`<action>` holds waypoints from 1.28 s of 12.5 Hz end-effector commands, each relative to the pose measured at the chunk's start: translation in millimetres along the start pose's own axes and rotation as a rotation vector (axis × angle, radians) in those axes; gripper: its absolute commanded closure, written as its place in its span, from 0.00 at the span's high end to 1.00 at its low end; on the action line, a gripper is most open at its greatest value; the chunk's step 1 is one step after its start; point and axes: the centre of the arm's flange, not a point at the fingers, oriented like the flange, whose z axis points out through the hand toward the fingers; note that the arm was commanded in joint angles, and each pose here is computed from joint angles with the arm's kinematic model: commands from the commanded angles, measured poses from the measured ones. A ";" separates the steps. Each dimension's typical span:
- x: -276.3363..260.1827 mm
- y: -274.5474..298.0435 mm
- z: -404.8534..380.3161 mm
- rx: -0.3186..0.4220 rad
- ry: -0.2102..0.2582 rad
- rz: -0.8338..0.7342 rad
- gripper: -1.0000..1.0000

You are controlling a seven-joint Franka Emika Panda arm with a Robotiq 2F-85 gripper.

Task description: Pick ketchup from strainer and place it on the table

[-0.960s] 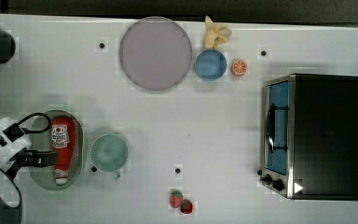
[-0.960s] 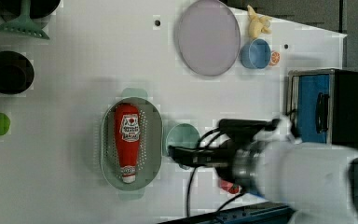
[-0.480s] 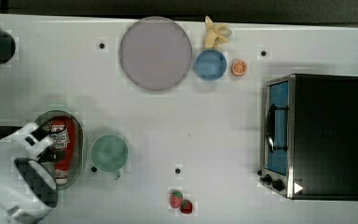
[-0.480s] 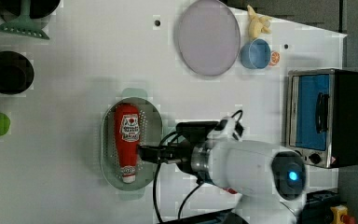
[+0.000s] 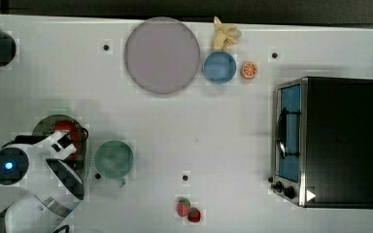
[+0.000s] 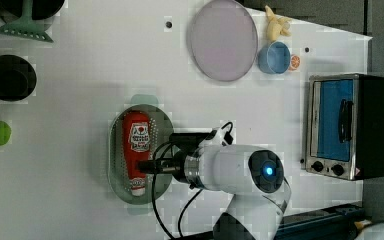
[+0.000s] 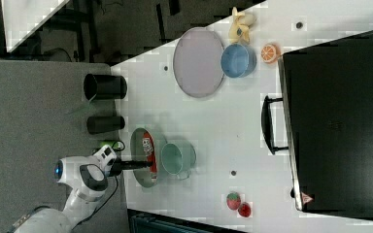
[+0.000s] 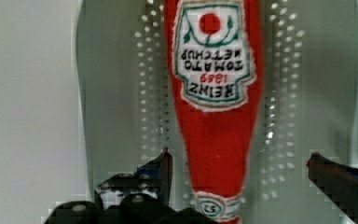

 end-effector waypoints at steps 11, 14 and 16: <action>37.2 -14.2 48.0 0.054 0.039 0.051 0.56; 31.3 -20.2 23.1 0.008 0.053 0.027 0.56; 27.9 -23.8 -10.6 -0.037 0.074 0.028 0.56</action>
